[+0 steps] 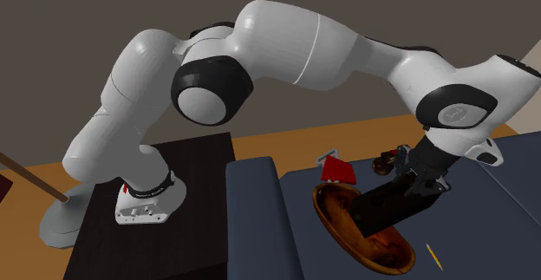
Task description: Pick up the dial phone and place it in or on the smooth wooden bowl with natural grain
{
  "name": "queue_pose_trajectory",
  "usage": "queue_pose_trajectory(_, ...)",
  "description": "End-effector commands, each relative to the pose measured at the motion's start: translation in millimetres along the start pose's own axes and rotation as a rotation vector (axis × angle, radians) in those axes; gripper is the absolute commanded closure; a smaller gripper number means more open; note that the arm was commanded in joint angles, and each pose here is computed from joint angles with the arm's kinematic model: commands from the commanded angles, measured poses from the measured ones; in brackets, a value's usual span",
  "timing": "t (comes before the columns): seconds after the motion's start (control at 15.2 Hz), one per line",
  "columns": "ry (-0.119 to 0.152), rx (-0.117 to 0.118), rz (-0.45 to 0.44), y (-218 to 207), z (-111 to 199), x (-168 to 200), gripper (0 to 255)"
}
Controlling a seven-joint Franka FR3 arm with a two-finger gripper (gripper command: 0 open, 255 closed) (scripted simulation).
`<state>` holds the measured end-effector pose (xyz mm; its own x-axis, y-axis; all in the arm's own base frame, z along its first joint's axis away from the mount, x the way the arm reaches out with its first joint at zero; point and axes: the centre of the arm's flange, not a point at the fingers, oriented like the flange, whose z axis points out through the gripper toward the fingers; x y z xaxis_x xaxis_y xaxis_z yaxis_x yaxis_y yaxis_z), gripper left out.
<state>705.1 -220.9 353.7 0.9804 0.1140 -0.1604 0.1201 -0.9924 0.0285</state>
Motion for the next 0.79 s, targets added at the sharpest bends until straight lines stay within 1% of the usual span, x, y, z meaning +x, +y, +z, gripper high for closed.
queue_pose_trajectory(0.0, 0.004, -0.002, 0.0, -0.1, 8.6, 0.9, 255)
queue_pose_trajectory(0.53, 0.004, -0.002, 0.0, -0.2, 10.9, 1.3, 255)
queue_pose_trajectory(0.59, 0.004, -0.002, 0.0, -0.4, 11.0, 1.4, 0)
queue_pose_trajectory(0.73, 0.004, -0.002, 0.0, -0.1, 10.5, 1.4, 0)
